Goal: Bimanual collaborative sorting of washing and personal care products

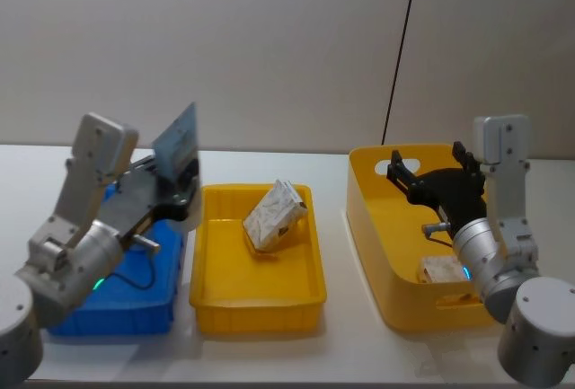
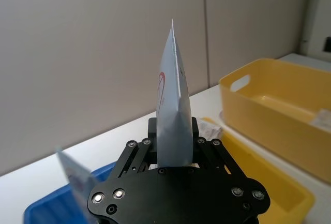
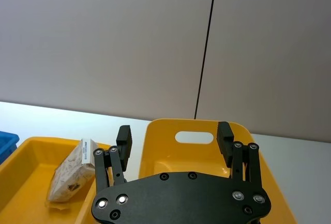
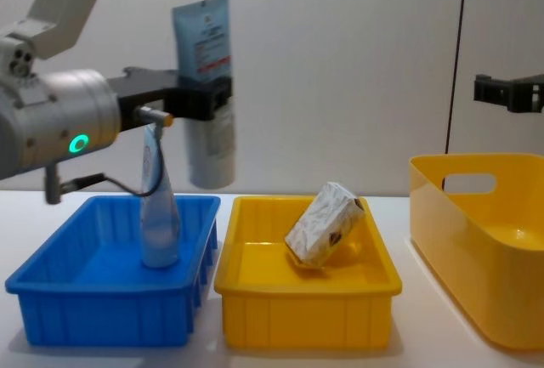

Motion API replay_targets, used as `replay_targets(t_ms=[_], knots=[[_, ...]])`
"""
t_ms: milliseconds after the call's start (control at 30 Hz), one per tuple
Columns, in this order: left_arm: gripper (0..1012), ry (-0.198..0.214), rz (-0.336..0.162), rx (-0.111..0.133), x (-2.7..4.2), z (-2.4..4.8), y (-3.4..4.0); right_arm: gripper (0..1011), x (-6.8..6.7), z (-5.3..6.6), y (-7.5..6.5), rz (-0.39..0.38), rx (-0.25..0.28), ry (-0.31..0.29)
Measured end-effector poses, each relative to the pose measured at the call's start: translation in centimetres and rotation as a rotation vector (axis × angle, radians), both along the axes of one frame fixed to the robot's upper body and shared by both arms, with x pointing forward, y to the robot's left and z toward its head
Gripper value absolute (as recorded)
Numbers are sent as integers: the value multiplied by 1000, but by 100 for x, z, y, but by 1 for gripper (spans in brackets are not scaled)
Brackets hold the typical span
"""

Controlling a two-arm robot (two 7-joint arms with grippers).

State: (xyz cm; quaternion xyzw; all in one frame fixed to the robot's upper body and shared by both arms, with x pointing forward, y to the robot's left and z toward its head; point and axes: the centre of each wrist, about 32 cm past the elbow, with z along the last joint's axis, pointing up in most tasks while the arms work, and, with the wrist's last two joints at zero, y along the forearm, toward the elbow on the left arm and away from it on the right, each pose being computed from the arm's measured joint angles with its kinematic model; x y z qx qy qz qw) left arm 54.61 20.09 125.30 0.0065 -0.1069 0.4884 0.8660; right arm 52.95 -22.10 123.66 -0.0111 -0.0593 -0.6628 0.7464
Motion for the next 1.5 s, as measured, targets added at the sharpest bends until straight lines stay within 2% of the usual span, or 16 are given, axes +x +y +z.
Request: replay_targets(t_ms=[233, 300, 367, 400, 433, 567, 867, 1233, 1500], knots=[[272, -20, -91, -13, 56, 61, -170, 1004, 0, 0, 0, 0, 0, 0], [272, -30, -130, -18, 87, 86, -251, 1004, 0, 0, 0, 0, 0, 0], [272, -33, -140, -20, 96, 94, -276, 1003, 0, 0, 0, 0, 0, 0], [272, -40, -163, -24, 115, 114, -326, 1004, 0, 0, 0, 0, 0, 0], [272, -40, -163, -24, 115, 114, -326, 1004, 0, 0, 0, 0, 0, 0], [271, -52, -200, -29, 141, 143, -406, 1004, -6, -2, -2, 9, 0, 1], [272, -65, -241, -34, 172, 178, -497, 1004, -43, -4, -32, 66, -8, 5], [271, -73, -263, -37, 186, 199, -546, 1004, -118, 1, -83, 179, -21, 37], [272, -75, -271, -37, 191, 205, -563, 1004, -153, 19, -114, 271, -50, 64]])
